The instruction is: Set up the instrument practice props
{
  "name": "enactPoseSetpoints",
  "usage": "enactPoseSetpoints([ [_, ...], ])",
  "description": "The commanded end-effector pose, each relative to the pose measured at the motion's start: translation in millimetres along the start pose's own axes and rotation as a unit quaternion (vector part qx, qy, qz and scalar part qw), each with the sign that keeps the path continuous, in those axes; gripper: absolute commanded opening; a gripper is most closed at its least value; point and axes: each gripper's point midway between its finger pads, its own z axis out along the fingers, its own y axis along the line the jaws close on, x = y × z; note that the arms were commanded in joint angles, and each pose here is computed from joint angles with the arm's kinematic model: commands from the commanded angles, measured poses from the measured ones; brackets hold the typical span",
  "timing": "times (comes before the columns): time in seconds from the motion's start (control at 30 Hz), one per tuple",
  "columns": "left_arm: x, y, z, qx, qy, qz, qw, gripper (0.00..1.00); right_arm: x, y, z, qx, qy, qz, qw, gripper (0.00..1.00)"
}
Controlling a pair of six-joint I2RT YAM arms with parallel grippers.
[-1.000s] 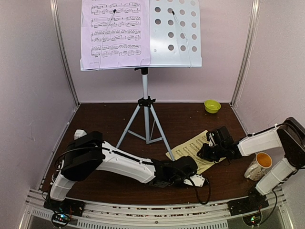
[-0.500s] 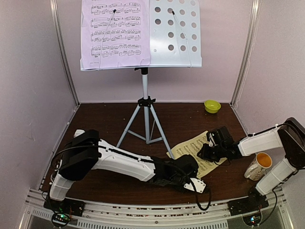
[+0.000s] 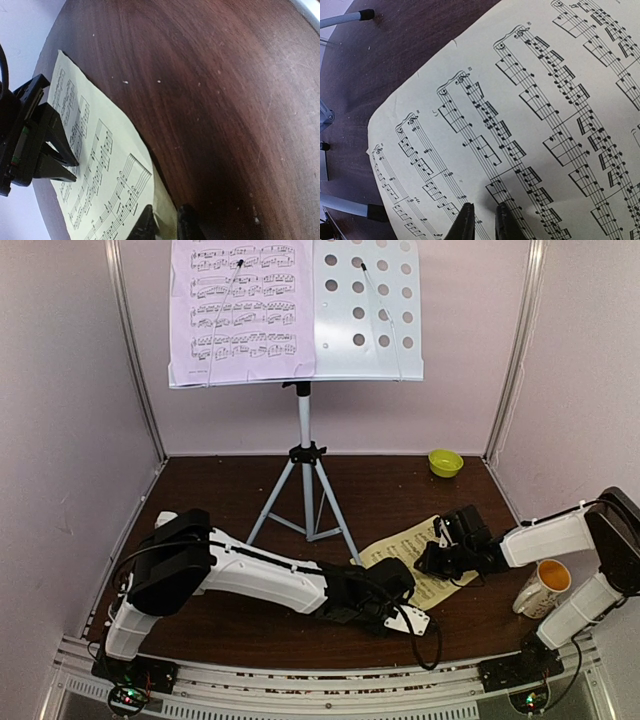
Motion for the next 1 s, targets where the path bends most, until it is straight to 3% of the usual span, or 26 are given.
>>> enactPoseSetpoints([
  [0.0,-6,4,2,0.002,-0.016,-0.013,1.000,0.13,35,-33,-2,0.059,0.063,0.007,0.996,0.17],
  [0.1,-14,11,-3,-0.005,-0.032,-0.030,0.999,0.02,26,-24,-10,0.045,0.047,0.004,0.998,0.19],
  [0.17,-19,21,-9,-0.017,-0.043,-0.048,0.998,0.00,12,-12,-21,0.030,0.027,-0.001,0.999,0.26],
  [0.3,-22,49,-23,-0.041,-0.065,-0.110,0.991,0.00,-19,14,-60,-0.001,-0.027,0.004,1.000,0.52],
  [0.4,-19,74,-36,-0.063,-0.081,-0.163,0.981,0.00,-38,22,-100,-0.012,-0.078,0.030,0.996,0.77],
  [0.47,-14,91,-43,-0.076,-0.091,-0.198,0.973,0.00,-43,21,-120,-0.014,-0.102,0.053,0.993,0.87],
  [0.73,-1,136,-64,-0.124,-0.109,-0.300,0.939,0.00,-20,-8,-140,-0.009,-0.113,0.189,0.975,0.93],
  [0.97,-3,156,-83,-0.141,-0.122,-0.331,0.925,0.00,3,-25,-126,-0.034,-0.107,0.289,0.951,0.99],
])
